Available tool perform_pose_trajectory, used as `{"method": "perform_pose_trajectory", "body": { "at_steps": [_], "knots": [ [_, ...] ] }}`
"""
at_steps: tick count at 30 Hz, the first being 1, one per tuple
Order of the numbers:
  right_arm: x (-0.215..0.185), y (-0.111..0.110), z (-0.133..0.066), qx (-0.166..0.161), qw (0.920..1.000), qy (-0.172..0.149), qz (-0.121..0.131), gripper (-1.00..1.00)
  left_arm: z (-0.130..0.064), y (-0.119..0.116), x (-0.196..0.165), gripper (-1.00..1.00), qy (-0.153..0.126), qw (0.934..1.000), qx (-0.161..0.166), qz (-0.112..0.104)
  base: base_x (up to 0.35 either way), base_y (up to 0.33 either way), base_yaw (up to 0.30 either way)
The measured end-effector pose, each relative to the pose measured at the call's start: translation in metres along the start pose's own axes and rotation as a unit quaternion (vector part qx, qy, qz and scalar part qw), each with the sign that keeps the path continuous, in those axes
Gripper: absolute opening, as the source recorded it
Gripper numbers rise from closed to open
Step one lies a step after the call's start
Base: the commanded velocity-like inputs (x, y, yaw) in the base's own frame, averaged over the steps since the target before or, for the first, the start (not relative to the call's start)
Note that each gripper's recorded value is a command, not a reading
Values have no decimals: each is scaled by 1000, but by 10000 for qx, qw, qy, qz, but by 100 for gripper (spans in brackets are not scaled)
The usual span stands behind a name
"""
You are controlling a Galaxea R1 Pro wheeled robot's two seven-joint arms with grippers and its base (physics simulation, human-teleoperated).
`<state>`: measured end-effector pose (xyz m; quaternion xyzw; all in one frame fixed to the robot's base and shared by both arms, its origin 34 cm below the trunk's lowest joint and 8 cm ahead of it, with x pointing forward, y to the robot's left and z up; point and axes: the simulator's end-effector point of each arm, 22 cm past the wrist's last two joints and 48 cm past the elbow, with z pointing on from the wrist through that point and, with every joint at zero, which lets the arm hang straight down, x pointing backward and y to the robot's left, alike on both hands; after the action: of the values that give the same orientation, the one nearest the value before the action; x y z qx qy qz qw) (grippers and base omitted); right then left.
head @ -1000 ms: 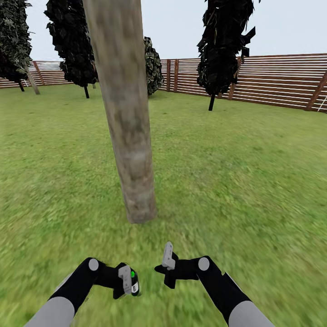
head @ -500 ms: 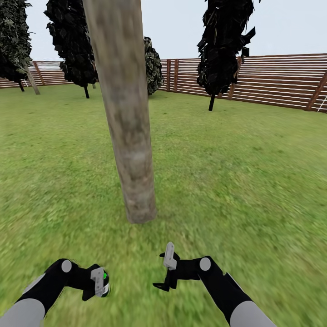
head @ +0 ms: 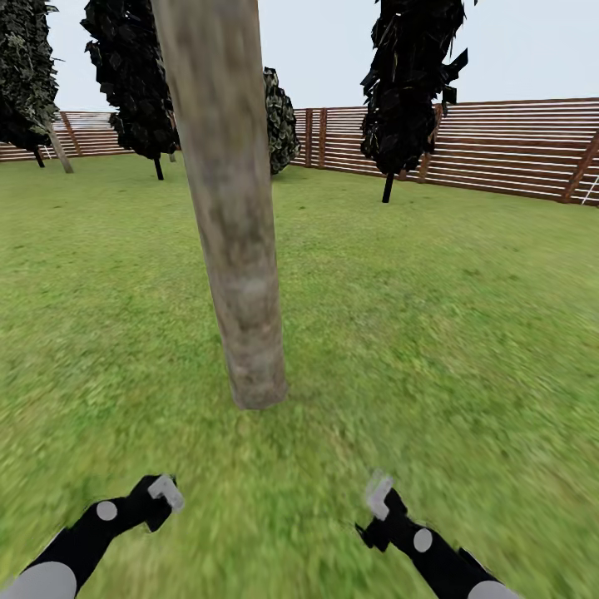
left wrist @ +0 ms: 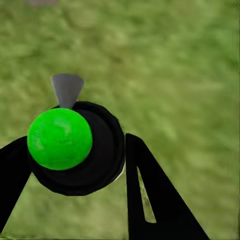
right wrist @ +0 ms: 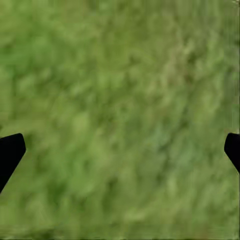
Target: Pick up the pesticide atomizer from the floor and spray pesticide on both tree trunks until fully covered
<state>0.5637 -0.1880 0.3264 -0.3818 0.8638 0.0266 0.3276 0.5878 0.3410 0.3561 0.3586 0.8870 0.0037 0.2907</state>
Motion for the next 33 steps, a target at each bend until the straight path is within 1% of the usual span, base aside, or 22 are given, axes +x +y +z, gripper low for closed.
{"method": "perform_pose_trajectory", "body": {
  "at_steps": [2, 3, 4, 5, 6, 7, 8, 9, 10, 11, 12, 14, 16, 17, 19, 21, 24, 25, 28, 29, 30, 33],
  "knots": [
    [23, -20, -5, 598, 9971, 96, 463, 100, 5, 3, -1, -100, 2, 9978, -308, -589, 0, 0, 0],
    [30, -29, -8, 866, 9939, 85, 684, 100, 7, 1, 2, -100, 108, 9951, -384, -908, 0, 0, 0],
    [33, -33, -9, 987, 9919, 77, 791, 100, 8, 1, 4, -100, 170, 9934, -412, -1060, 0, 0, 0],
    [40, -46, -14, 1333, 9846, 56, 1128, 100, 9, -1, 11, -100, 390, 9878, -460, -1437, 0, 0, 0],
    [49, -67, -23, 1848, 9703, 35, 1560, 100, 8, -6, 21, -100, 650, 9775, -443, -1959, 0, 0, 0],
    [54, -79, -29, 2145, 9601, 6, 1792, 100, 8, -9, 24, -100, 764, 9697, -415, -2282, 0, 0, 0],
    [56, -84, -31, 2269, 9552, -22, 1900, 100, 8, -11, 25, -100, 807, 9661, -401, -2420, 0, 0, 0],
    [57, -95, -38, 2535, 9433, -153, 2138, 100, 8, -16, 27, -100, 902, 9575, -346, -2718, 0, 0, 0],
    [57, -100, -41, 2652, 9376, -248, 2236, 100, 8, -19, 28, -100, 958, 9529, -309, -2861, 0, 0, 0],
    [56, -104, -43, 2729, 9336, -311, 2299, 100, 8, -23, 28, -100, 1012, 9492, -263, -2966, 0, 0, 0],
    [57, -108, -46, 2817, 9291, -374, 2369, 100, 12, -36, 18, -100, 1039, 9447, -143, -3106, 0, 0, 0],
    [60, -107, -47, 2831, 9281, -366, 2392, 100, 16, -41, -1, -100, 931, 9459, -114, -3107, 33, 0, 0],
    [66, -102, -48, 2823, 9278, -308, 2420, 100, 18, -37, -28, -100, 728, 9475, -162, -3110, 228, 0, 0],
    [68, -101, -48, 2824, 9276, -289, 2429, 100, 18, -40, -36, -100, 742, 9465, -138, -3138, 290, 0, 0],
    [70, -100, -49, 2832, 9270, -278, 2443, 100, 18, -45, -41, -100, 818, 9447, -95, -3175, 313, 0, 0],
    [72, -98, -50, 2837, 9265, -278, 2456, 100, 18, -47, -44, -100, 838, 9441, -81, -3188, 328, 0, 0],
    [74, -93, -53, 2851, 9254, -366, 2472, 100, 15, -33, -55, -100, 718, 9450, -197, -3184, 267, -81, 0],
    [86, -95, -60, 3016, 9128, -360, 2730, 100, 7, -11, -68, -100, 501, 9468, -406, -3152, 111, -256, 0],
    [87, -94, -59, 3011, 9130, -353, 2731, 100, 5, -4, -71, -100, 441, 9471, -470, -3143, 75, -182, 0],
    [88, -93, -60, 3006, 9130, -341, 2737, 100, 2, 2, -75, -100, 380, 9471, -523, -3145, 109, -108, 0],
    [91, -90, -60, 2994, 9135, -311, 2738, 100, 4, -5, -82, -100, 338, 9470, -462, -3162, 137, -143, 0],
    [91, -90, -60, 2992, 9136, -313, 2735, 100, 4, -5, -82, -100, 339, 9476, -466, -3143, 170, -187, 0]
  ]
}}
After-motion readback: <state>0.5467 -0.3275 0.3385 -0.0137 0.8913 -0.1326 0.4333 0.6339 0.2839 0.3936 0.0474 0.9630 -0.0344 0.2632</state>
